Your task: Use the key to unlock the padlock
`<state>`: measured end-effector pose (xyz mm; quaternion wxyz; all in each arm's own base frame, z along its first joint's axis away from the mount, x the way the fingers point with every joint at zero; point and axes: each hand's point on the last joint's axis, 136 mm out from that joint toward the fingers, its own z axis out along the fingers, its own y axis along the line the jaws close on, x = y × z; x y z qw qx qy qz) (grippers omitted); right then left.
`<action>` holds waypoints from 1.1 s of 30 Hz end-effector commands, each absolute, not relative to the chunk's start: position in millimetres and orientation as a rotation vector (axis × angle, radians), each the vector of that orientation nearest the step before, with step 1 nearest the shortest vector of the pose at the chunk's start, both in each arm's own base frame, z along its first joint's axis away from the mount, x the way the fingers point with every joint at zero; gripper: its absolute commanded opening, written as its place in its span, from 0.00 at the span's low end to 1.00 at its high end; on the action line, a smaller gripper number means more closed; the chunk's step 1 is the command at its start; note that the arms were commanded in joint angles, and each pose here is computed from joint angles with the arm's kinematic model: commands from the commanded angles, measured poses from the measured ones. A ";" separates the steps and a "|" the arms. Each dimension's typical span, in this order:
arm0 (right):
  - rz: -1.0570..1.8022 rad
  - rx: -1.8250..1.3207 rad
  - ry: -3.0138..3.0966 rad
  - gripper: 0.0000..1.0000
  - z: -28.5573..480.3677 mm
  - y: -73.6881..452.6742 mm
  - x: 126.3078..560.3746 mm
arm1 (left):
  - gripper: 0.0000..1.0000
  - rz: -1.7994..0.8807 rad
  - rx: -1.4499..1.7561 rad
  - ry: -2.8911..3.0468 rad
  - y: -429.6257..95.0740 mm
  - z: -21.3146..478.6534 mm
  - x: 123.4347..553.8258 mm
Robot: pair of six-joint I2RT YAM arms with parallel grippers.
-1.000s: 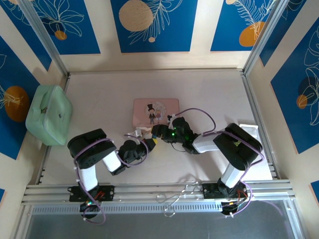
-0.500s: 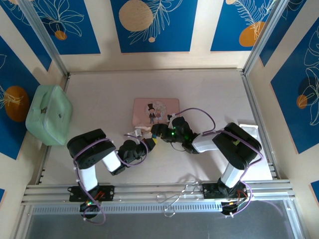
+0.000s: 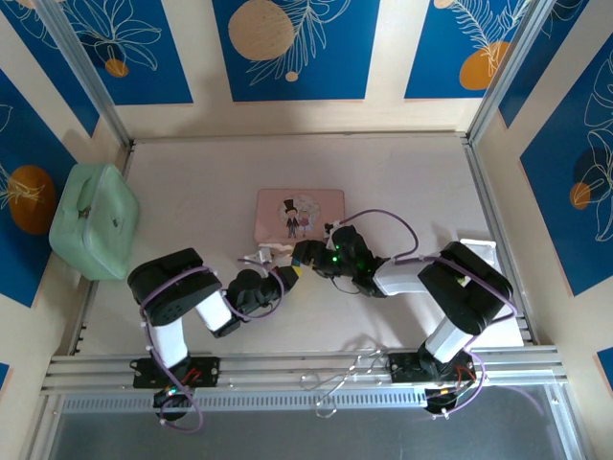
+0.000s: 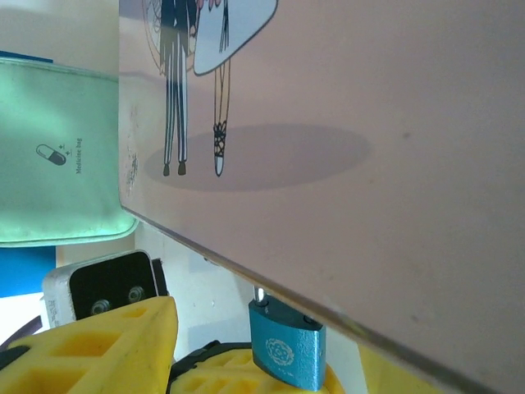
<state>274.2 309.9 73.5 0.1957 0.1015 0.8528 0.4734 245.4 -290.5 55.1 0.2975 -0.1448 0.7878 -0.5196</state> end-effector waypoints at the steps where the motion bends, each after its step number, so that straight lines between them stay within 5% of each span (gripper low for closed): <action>1: 1.242 0.398 2.633 0.60 16.7 287.4 239.3 | 0.00 -1.441 -0.384 2.043 -290.7 71.5 244.7; 33: 1.219 0.528 2.790 0.54 -15.7 284.1 220.9 | 0.00 -1.505 -0.398 2.015 -296.8 85.0 245.8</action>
